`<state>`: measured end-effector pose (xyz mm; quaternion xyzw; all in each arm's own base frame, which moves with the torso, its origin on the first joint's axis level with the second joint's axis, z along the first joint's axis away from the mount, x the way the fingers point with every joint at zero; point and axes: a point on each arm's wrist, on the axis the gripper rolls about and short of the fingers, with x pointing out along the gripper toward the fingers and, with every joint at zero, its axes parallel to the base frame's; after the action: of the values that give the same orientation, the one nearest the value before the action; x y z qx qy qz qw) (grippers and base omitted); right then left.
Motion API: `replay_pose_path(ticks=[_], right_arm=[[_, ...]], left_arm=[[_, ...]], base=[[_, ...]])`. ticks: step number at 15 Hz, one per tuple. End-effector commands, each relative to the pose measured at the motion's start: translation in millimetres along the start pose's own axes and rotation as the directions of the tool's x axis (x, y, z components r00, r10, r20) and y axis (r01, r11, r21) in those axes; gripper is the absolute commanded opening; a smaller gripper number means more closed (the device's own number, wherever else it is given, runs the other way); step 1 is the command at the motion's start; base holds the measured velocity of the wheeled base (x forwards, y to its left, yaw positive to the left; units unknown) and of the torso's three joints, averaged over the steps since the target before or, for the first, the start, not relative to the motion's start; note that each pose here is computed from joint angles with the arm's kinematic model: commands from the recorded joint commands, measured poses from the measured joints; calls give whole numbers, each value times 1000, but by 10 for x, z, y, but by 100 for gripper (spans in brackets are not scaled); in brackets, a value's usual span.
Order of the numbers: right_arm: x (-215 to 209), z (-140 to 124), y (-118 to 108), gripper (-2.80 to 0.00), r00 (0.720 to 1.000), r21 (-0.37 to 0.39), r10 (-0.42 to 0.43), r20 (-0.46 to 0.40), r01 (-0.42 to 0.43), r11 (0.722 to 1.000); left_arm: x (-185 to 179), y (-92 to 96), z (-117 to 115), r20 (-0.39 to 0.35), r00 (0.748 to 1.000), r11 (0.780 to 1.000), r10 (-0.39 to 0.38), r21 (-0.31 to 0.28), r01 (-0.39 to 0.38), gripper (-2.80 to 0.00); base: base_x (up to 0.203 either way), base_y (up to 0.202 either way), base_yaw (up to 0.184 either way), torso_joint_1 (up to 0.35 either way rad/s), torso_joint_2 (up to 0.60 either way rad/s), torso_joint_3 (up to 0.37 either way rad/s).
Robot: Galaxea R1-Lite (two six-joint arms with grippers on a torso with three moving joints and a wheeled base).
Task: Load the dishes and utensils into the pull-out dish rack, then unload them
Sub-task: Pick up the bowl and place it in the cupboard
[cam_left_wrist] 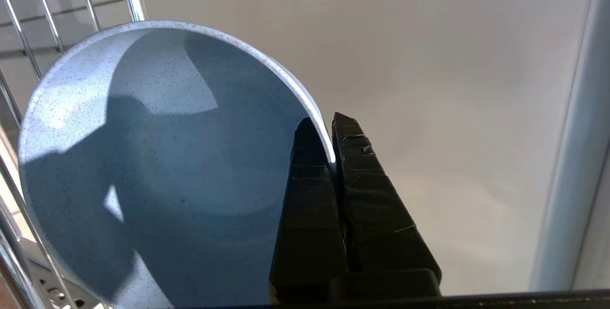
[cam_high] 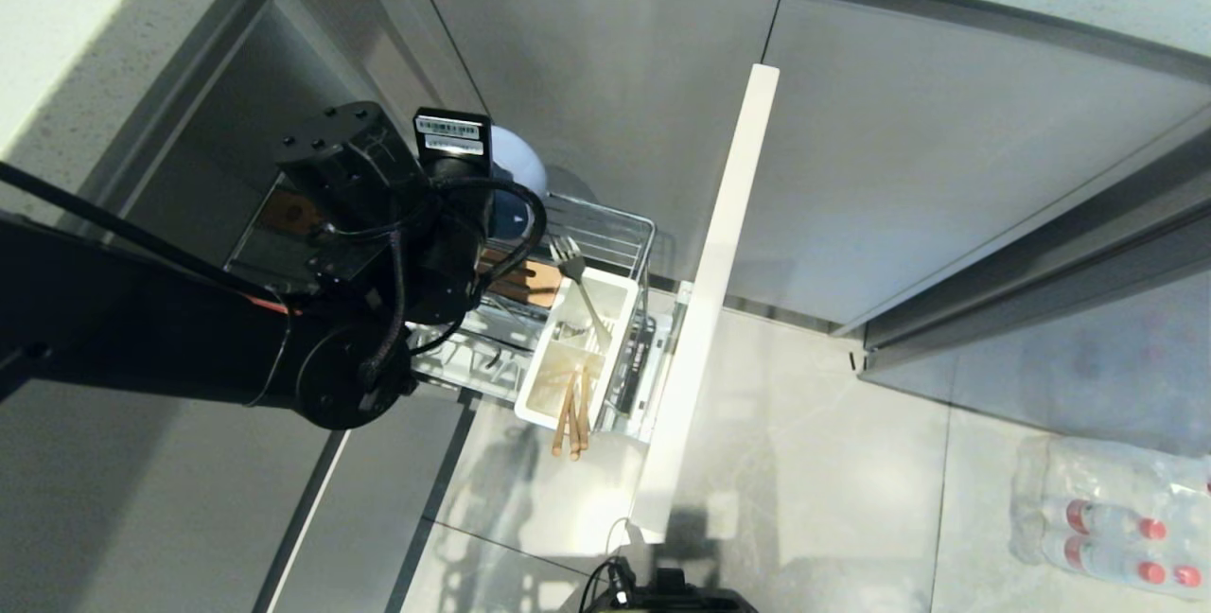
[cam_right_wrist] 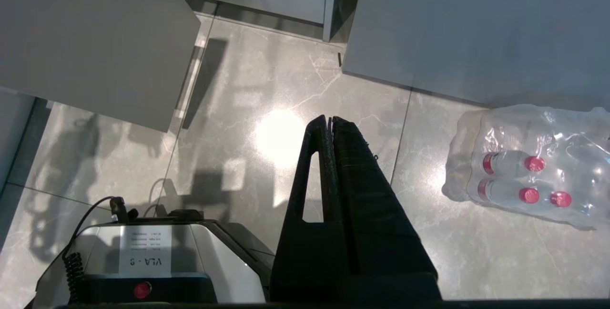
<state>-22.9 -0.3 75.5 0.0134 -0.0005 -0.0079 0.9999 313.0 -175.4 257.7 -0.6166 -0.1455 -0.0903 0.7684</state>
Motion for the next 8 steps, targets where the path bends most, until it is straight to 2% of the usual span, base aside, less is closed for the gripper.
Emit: replay_pose_path(ticks=[1, 8], right_arm=[[1, 0, 0, -280, 1000, -1, -1, -1, 1, 1000], [1, 0, 0, -280, 1000, -1, 0, -1, 0, 1000]], left_arm=[[-5, 20, -2, 3, 1000, 1000, 3, -17, -3, -280], [-5, 141, -53, -16, 999, 996, 32, -80, -33, -280]], base=[[0, 0, 0, 0, 0, 0], [0, 0, 0, 0, 0, 0]])
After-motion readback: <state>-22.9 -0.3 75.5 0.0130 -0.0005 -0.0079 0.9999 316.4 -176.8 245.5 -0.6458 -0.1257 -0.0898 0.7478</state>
